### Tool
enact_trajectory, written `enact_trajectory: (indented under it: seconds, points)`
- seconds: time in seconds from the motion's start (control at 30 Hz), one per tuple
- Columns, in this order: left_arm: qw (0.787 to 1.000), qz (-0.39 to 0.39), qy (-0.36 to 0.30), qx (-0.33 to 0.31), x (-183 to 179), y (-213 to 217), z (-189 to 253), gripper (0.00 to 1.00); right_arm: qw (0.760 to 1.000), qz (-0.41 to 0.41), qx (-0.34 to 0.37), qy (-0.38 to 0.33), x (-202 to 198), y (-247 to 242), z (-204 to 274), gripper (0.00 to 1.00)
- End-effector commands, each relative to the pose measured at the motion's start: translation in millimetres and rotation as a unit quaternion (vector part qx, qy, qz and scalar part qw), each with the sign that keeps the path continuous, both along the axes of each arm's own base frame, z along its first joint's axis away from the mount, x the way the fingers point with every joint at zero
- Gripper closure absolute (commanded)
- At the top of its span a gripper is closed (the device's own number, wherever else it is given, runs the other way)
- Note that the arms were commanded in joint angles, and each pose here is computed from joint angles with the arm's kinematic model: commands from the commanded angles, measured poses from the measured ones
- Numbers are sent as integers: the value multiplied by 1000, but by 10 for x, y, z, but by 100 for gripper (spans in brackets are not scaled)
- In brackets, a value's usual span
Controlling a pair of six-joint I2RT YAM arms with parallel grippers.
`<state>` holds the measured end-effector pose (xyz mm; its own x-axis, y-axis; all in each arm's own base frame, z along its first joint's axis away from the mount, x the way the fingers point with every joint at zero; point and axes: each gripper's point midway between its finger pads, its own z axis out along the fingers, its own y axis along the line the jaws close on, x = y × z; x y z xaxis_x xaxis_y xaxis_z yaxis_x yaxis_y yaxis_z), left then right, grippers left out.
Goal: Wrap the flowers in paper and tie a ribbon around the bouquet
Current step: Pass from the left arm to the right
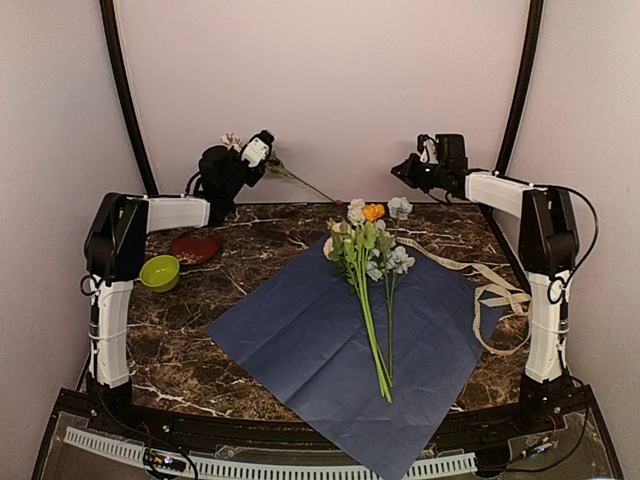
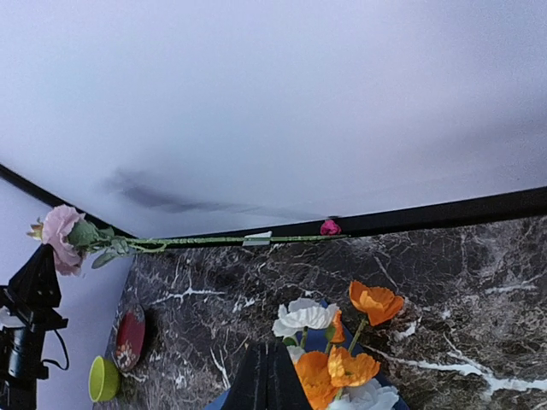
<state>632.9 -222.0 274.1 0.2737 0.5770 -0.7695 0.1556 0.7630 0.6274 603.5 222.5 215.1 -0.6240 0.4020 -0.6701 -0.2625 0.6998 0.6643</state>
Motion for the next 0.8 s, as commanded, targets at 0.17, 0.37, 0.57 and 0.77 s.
enact_trajectory:
  seconds: [0.17, 0.37, 0.57, 0.77]
  points:
    - [983, 54, -162, 62, -1063, 179, 1528, 100, 983, 133, -67, -110, -865, 345, 1134, 98]
    - [978, 2, -197, 75, -1971, 96, 2129, 100, 960, 233, -75, -138, -1517, 803, 1398, 96]
    - [984, -101, -142, 37, -2799, -104, 2300, 100, 912, 367, -74, -171, -2463, 1462, 1535, 78]
    - [982, -166, -84, 6, -3383, -286, 2168, 100, 874, 443, -51, -191, -3318, 1940, 1623, 40]
